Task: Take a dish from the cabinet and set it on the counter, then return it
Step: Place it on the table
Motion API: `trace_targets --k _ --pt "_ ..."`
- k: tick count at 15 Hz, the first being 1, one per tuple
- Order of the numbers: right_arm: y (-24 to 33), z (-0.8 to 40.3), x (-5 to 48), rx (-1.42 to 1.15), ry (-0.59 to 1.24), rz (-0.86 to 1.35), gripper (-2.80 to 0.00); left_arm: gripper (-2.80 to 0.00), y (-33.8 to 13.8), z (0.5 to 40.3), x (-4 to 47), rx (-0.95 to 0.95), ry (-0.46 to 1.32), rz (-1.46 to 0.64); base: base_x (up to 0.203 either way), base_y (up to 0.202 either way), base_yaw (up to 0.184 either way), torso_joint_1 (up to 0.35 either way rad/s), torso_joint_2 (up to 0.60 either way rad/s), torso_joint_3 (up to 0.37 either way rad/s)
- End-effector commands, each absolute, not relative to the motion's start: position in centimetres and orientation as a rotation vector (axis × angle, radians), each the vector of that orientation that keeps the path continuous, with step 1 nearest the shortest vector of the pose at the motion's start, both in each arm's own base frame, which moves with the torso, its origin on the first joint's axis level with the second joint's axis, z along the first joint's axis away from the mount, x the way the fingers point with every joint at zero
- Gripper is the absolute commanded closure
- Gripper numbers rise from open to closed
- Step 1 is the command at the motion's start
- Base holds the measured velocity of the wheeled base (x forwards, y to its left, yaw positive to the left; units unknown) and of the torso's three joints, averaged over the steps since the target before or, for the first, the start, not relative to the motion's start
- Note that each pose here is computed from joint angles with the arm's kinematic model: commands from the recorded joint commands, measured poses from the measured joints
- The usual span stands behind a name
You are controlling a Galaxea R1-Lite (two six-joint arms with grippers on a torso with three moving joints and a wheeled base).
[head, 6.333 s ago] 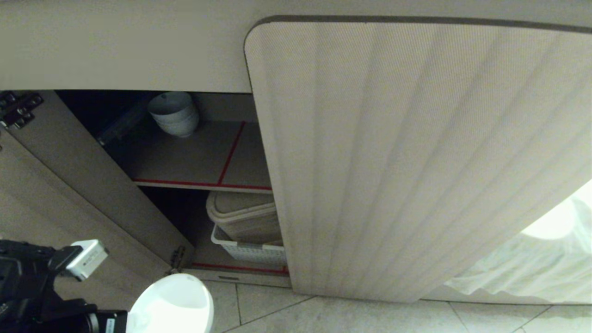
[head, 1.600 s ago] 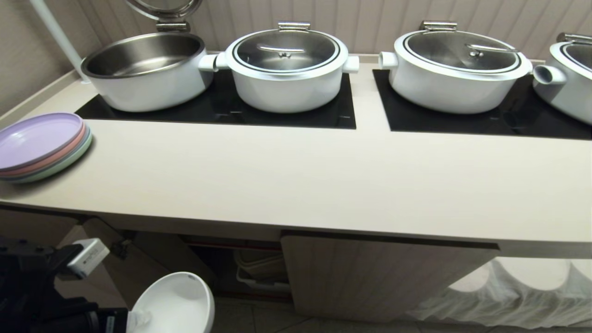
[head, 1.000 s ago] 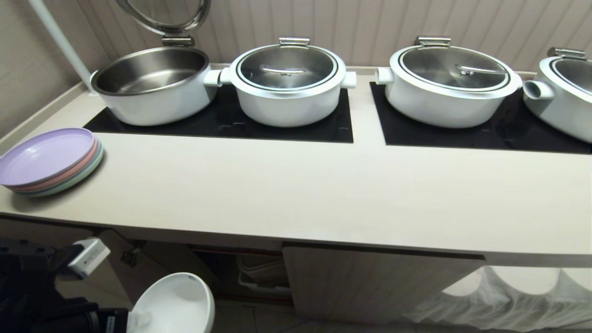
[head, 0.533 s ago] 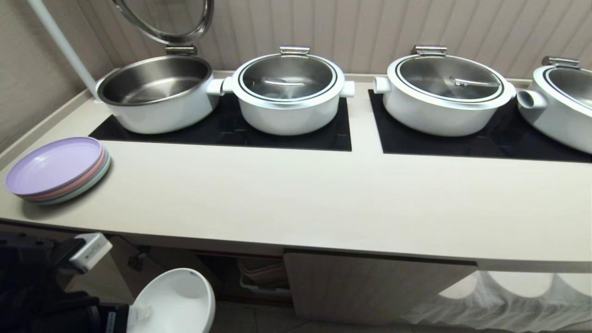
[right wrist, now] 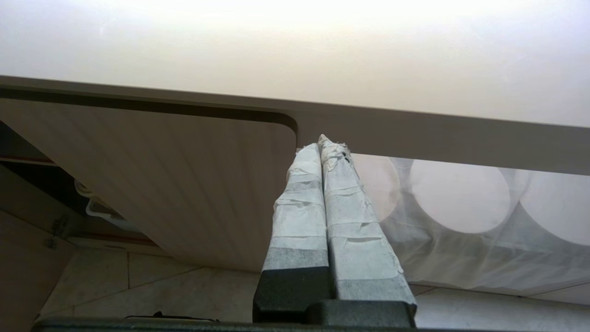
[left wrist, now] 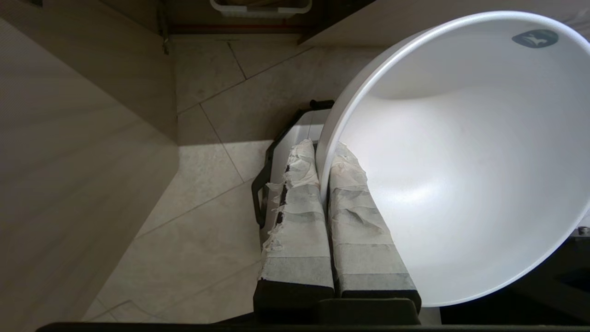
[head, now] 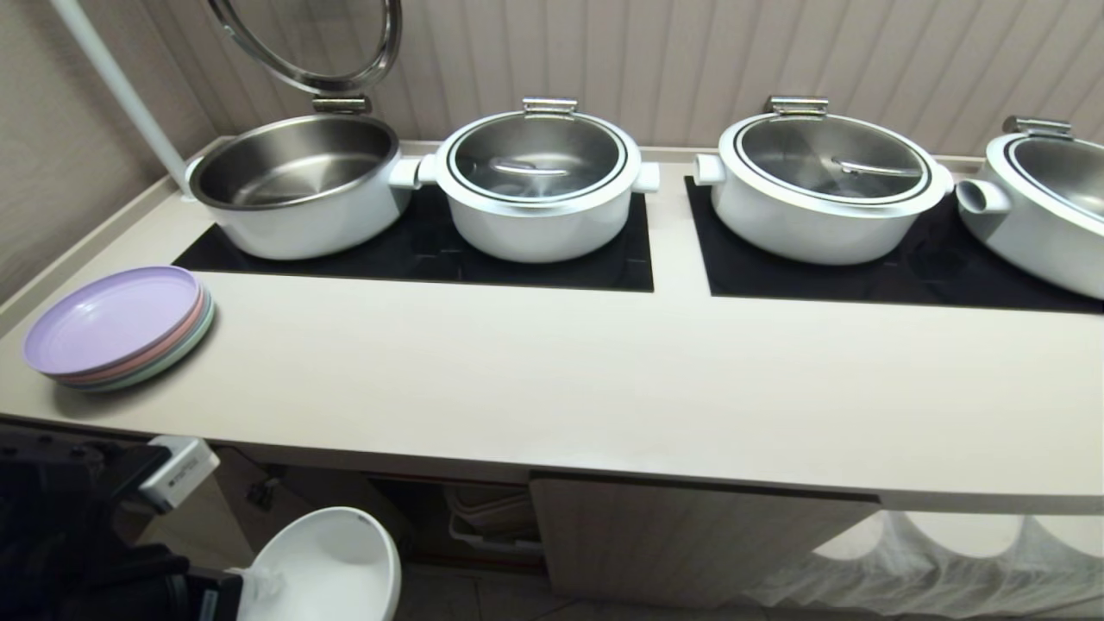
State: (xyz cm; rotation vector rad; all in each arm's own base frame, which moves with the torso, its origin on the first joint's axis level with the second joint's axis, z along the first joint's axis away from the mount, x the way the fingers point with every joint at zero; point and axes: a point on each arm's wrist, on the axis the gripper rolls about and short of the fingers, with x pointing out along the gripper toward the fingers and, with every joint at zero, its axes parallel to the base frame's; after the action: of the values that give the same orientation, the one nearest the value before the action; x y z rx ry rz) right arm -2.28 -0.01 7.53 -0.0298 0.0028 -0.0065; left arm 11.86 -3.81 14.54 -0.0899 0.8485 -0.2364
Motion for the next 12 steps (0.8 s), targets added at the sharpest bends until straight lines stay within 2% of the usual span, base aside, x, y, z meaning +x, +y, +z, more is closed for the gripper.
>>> trace_targets --k 1,12 --pt "-0.01 7.54 -2.28 -0.029 0.001 -0.006 0.0 0.0 -3.81 14.46 11.84 -0.09 0.855 -0.235 0.0 0.0 0.0 0.0 0.0 0.0" --pt "-0.01 7.53 -2.28 -0.029 0.002 -0.006 0.0 0.0 -3.78 14.67 11.84 -0.091 0.84 -0.232 0.0 0.0 0.0 0.0 0.0 0.0"
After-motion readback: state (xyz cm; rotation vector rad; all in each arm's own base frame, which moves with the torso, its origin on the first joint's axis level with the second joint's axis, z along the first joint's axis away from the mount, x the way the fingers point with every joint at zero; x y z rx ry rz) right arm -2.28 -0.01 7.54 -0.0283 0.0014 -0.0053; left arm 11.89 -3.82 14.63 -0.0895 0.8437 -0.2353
